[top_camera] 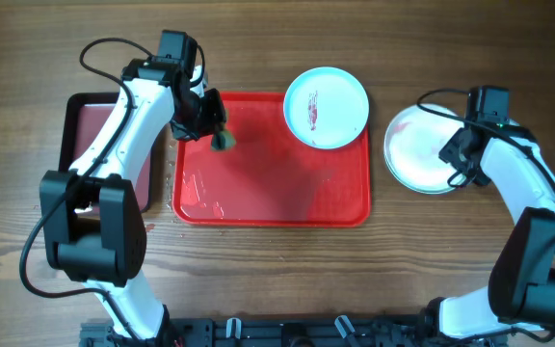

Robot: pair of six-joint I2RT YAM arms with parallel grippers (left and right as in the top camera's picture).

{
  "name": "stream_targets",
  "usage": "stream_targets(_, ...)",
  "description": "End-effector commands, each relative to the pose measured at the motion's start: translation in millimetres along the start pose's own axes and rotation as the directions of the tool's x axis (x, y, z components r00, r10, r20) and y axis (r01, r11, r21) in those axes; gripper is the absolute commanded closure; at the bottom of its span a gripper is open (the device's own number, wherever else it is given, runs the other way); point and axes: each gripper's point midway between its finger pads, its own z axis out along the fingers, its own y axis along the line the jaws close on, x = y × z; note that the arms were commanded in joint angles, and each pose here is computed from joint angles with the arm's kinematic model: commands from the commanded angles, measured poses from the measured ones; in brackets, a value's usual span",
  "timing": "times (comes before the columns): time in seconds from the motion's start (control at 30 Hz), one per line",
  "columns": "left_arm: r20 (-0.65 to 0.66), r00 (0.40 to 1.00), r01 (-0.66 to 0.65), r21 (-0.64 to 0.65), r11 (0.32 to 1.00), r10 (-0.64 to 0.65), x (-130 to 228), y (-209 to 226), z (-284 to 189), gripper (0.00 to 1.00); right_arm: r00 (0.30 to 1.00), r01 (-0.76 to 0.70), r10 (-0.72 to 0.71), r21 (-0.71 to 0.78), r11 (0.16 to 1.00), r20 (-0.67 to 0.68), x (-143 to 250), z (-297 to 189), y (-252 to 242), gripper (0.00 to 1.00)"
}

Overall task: Clean dirty plates on tray and stack at the side
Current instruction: 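Grip the last white plate rim on the tray with the right gripper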

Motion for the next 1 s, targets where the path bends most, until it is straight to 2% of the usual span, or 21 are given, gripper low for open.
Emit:
stream_targets(0.0,-0.001,1.0,-0.009,-0.007,1.0,0.009,0.0,1.5,3.2,0.96,0.993,0.119,-0.117,-0.236,0.964,0.023,-17.9,-38.0,43.5,0.43)
stream_targets(0.07,0.002,1.0,-0.009,-0.005,1.0,0.009,-0.8,1.1,3.2,0.96,0.979,0.205,-0.18,-0.422,0.883,0.098,-28.5,-81.7,89.0,0.43)
stream_targets(0.2,0.001,1.0,-0.009,-0.005,1.0,0.009,-0.6,1.2,3.2,0.96,0.932,0.362,-0.268,-0.558,0.747,0.245,-9.0,-123.5,176.3,0.42)
stream_targets(0.27,0.001,1.0,-0.009,-0.005,1.0,0.009,-0.6,1.2,3.2,0.96,0.944,0.33,-0.262,-0.585,0.741,0.2,14.0,-115.5,206.9,0.44)
stream_targets(0.3,0.001,1.0,-0.009,-0.005,1.0,0.009,-0.6,1.2,3.2,0.96,0.959,0.281,-0.244,-0.571,0.772,0.143,26.5,-100.9,213.8,0.48)
stream_targets(0.37,0.001,1.0,-0.009,-0.005,1.0,0.009,-0.6,1.2,3.2,0.96,0.971,0.214,-0.237,-0.534,0.818,0.025,52.2,-69.7,218.6,0.59)
stream_targets(0.43,0.001,1.0,-0.009,-0.006,1.0,0.009,-0.6,1.3,3.2,0.96,0.965,0.213,-0.261,-0.505,0.836,-0.025,67.1,-52.2,218.2,0.62)
stream_targets(0.63,0.002,1.0,-0.01,-0.005,1.0,0.01,-0.9,1.1,3.2,0.96,0.956,0.231,-0.289,-0.475,0.849,-0.053,78.5,-36.5,212.4,0.73)
stream_targets(0.8,0.002,1.0,-0.01,-0.005,1.0,0.01,-0.9,1.1,3.2,0.96,0.922,0.291,-0.375,-0.464,0.837,-0.1,116.4,-22.6,222.3,0.8)
stream_targets(0.9,0.002,1.0,-0.009,-0.005,1.0,0.009,-0.8,1.2,3.2,0.96,0.904,0.321,-0.413,-0.467,0.824,-0.107,131.6,-27.1,226.0,0.89)
stream_targets(0.97,0.002,1.0,-0.01,-0.006,1.0,0.01,-0.7,1.2,3.2,0.96,0.866,0.335,-0.471,-0.504,0.796,-0.167,155.4,-34.7,225.7,0.91)
